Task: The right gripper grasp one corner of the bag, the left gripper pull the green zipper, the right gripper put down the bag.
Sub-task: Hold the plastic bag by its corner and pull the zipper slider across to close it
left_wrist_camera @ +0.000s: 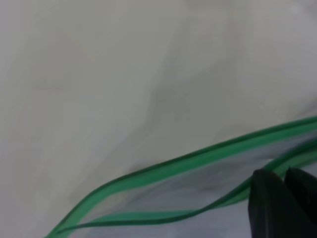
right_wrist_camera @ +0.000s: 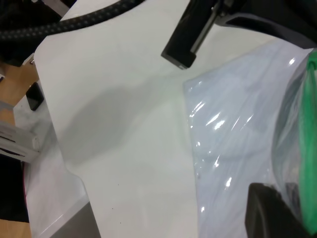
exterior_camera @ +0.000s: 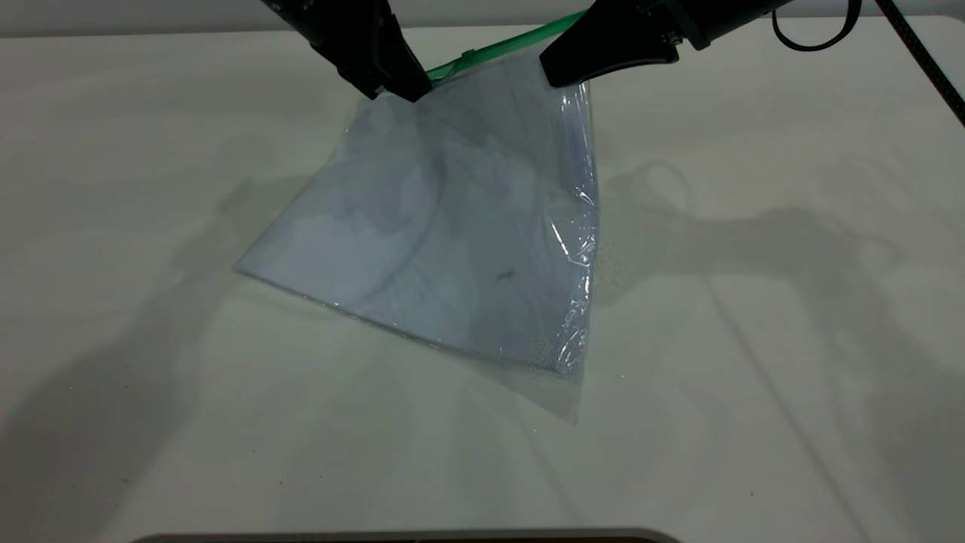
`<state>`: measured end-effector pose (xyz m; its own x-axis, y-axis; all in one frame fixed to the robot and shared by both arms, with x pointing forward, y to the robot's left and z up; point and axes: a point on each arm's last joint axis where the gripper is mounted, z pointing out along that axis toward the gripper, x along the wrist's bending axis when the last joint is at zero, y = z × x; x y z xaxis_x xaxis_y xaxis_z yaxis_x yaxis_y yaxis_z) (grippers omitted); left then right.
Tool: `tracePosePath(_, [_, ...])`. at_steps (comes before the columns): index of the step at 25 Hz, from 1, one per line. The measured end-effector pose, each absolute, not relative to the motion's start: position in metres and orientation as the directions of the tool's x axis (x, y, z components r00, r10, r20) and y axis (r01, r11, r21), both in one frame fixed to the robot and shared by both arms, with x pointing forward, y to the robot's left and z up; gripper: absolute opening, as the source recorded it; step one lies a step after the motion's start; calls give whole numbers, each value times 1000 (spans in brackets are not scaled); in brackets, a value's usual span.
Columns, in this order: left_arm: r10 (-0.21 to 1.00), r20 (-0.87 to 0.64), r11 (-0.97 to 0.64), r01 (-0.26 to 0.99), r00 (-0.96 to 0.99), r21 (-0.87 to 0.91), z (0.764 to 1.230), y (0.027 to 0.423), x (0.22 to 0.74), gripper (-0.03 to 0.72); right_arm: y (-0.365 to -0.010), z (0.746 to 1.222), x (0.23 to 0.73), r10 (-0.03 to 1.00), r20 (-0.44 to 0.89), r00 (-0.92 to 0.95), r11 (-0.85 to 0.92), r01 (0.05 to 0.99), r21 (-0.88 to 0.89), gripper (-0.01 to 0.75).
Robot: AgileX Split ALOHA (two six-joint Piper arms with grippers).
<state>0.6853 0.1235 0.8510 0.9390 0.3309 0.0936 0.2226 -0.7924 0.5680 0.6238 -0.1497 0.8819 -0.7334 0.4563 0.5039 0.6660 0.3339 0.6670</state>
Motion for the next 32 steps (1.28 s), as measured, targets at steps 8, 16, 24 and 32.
tracePosePath(8, [287,37,-790,215,957,574,857,121,679,103,-150,882,624,455,501,-736,336,663,669,32])
tracePosePath(16, [208,10,-773,158,978,614,903,117,668,171,-149,882,624,451,500,-739,337,660,672,32])
tracePosePath(24, [192,49,-779,122,980,615,905,108,667,442,-149,882,624,449,501,-739,337,660,672,32])
tracePosePath(32, [163,85,-789,78,983,610,896,91,663,438,-149,882,624,451,500,-740,337,659,672,32])
